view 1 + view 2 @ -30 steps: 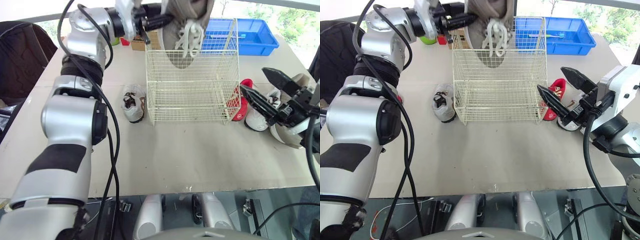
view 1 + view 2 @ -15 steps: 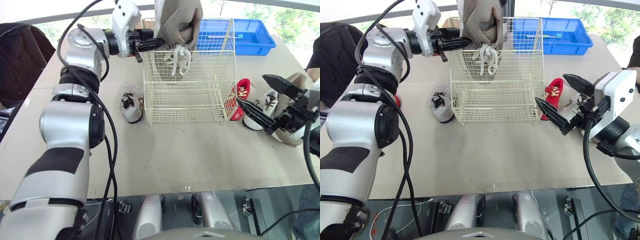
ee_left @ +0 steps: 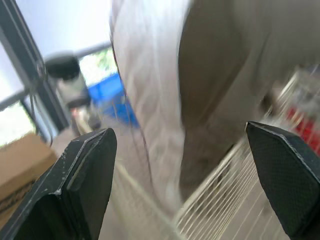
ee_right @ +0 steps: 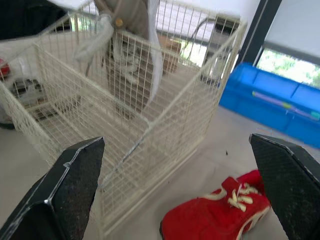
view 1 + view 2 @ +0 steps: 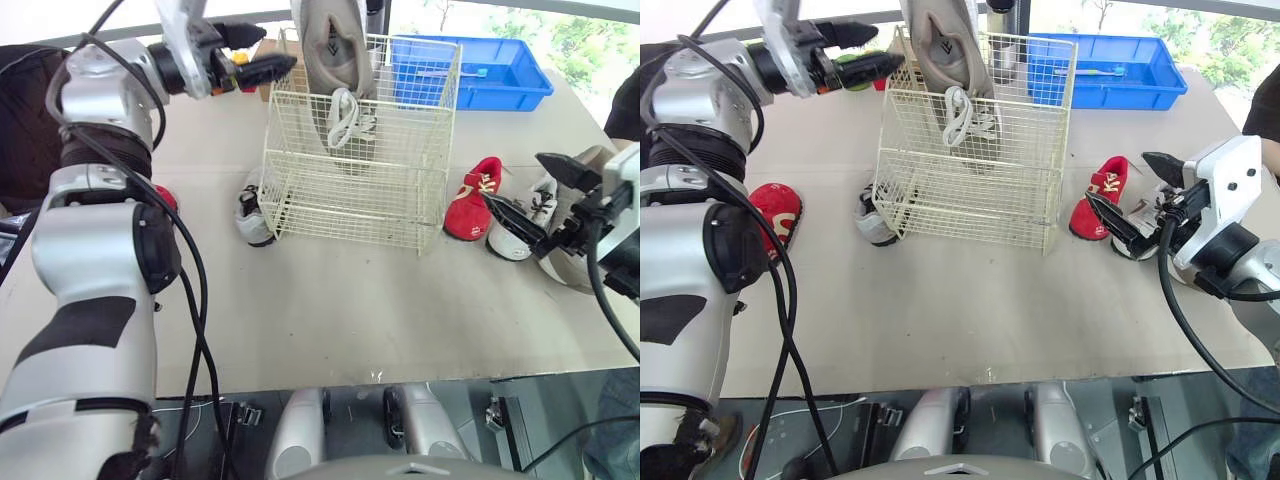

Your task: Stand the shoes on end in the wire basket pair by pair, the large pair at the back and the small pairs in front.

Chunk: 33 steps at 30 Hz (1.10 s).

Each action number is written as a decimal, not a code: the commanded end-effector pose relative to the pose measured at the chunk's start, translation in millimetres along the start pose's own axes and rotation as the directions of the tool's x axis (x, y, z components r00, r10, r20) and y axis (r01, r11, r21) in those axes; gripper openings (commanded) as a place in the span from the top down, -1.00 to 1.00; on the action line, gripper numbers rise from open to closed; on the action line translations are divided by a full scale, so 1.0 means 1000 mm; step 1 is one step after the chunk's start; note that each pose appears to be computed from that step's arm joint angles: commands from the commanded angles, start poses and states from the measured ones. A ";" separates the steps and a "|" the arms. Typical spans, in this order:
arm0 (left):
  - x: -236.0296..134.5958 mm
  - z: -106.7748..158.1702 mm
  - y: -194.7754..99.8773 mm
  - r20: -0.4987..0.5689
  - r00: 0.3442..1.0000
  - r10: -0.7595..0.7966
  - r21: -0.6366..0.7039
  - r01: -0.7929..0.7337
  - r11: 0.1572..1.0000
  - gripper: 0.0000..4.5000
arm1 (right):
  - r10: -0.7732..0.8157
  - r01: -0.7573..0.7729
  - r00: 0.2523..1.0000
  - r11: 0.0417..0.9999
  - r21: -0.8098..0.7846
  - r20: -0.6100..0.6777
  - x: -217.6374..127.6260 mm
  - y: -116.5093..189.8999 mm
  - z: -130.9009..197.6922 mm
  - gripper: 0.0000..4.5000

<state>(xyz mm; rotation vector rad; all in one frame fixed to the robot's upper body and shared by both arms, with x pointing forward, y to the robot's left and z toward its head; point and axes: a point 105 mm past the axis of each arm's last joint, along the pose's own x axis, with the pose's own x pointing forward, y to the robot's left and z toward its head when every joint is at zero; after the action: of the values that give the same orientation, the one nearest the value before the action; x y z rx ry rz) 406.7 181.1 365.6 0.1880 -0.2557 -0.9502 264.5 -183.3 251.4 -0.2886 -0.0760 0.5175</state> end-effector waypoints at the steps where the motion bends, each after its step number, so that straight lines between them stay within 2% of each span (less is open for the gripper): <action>1: -0.006 0.031 -0.032 0.129 0.983 -0.133 -0.086 0.145 0.986 -0.96 | -0.057 0.057 0.998 0.997 0.052 -0.013 -0.010 -0.016 0.005 -1.00; 3: -0.010 0.028 -0.075 0.143 0.945 -0.294 -0.192 0.318 0.928 -0.96 | -0.174 0.176 0.983 0.984 0.034 -0.057 -0.022 -0.039 0.000 -1.00; 5: -0.010 0.010 -0.129 0.115 0.883 -0.454 -0.270 0.468 0.842 -0.96 | -0.281 0.282 0.947 0.959 -0.012 -0.156 -0.041 -0.063 -0.013 -1.00; 7: -0.010 -0.016 -0.168 0.093 0.842 -0.531 -0.320 0.530 0.785 -0.96 | -0.324 0.335 0.890 0.942 -0.023 -0.321 -0.057 -0.080 -0.032 -1.00; 8: -0.005 -0.029 -0.180 0.085 0.845 -0.528 -0.326 0.524 0.787 -0.96 | -0.332 0.364 0.855 0.931 0.004 -0.399 -0.062 -0.090 -0.043 -1.00; 12: 0.017 -0.058 -0.208 0.051 0.880 -0.472 -0.303 0.464 0.832 -0.96 | -0.387 0.535 0.752 0.831 0.151 -0.534 -0.075 -0.134 -0.064 -1.00; 16: 0.026 -0.060 -0.237 0.106 0.852 -0.513 -0.297 0.520 0.801 -0.96 | -0.376 0.553 0.696 0.824 0.122 -0.612 -0.063 -0.162 -0.094 -1.00; 21: 0.029 -0.061 -0.244 0.111 0.857 -0.504 -0.245 0.515 0.822 -0.96 | -0.323 0.542 0.683 0.825 0.158 -0.655 -0.030 -0.181 -0.118 -1.00; 25: 0.032 -0.061 -0.249 0.116 0.858 -0.500 -0.210 0.513 0.832 -0.96 | -0.322 0.560 0.601 0.823 0.098 -0.731 -0.028 -0.188 -0.142 -1.00; 26: 0.033 -0.061 -0.250 0.118 0.860 -0.496 -0.207 0.510 0.835 -1.00 | -0.301 0.555 0.593 0.825 0.108 -0.747 -0.027 -0.186 -0.149 -0.82; 27: 0.033 -0.061 -0.250 0.120 0.862 -0.493 -0.205 0.507 0.837 -1.00 | -0.281 0.553 0.584 0.824 0.120 -0.762 -0.025 -0.185 -0.153 -0.77; 28: 0.033 -0.061 -0.251 0.120 0.863 -0.490 -0.204 0.505 0.839 -1.00 | -0.264 0.552 0.586 0.822 0.139 -0.766 -0.023 -0.183 -0.155 -0.64; 33: 0.033 -0.065 -0.249 0.112 0.872 -0.476 -0.204 0.489 0.848 -1.00 | -0.211 0.522 0.592 0.835 0.171 -0.778 -0.018 -0.177 -0.155 0.39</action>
<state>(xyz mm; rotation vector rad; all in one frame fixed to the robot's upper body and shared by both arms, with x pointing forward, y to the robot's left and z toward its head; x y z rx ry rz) 255.6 15.7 235.9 -0.0105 -0.1071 -1.4772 359.6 -373.2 152.7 -0.0474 0.7369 -0.0438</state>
